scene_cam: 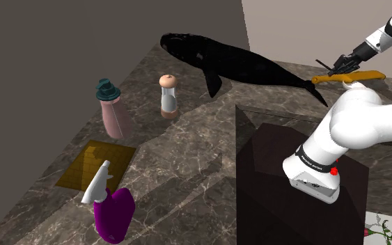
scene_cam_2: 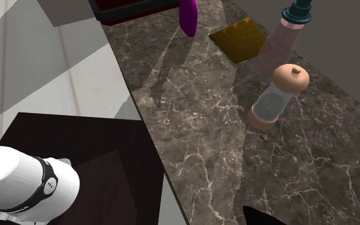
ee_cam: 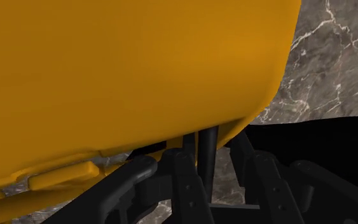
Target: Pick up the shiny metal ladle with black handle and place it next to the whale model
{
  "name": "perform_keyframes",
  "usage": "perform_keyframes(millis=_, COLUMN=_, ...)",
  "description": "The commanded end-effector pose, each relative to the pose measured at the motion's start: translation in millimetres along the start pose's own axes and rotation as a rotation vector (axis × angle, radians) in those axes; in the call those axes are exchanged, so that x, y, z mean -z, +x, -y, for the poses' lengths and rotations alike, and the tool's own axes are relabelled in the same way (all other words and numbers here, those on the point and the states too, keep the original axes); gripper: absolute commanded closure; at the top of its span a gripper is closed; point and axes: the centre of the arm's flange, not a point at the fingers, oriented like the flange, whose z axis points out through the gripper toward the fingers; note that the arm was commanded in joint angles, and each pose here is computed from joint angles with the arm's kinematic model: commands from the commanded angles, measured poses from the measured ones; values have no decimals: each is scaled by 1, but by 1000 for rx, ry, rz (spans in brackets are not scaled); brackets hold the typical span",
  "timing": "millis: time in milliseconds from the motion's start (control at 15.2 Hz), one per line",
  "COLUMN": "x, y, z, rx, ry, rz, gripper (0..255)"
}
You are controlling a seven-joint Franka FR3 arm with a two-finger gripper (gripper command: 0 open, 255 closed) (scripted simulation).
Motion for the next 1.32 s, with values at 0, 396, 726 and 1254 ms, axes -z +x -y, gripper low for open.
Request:
perform_keyframes(millis=0, x=-10, y=-1, z=-3, rx=1, ry=0, rz=0, gripper=255)
perform_keyframes(millis=396, x=-39, y=-7, z=-14, rx=1, ry=0, rz=0, gripper=255)
perform_keyframes(millis=726, x=-63, y=-12, z=-24, rx=1, ry=0, rz=0, gripper=255)
perform_keyframes(millis=1254, x=-83, y=-15, z=-32, rx=1, ry=0, rz=0, gripper=255)
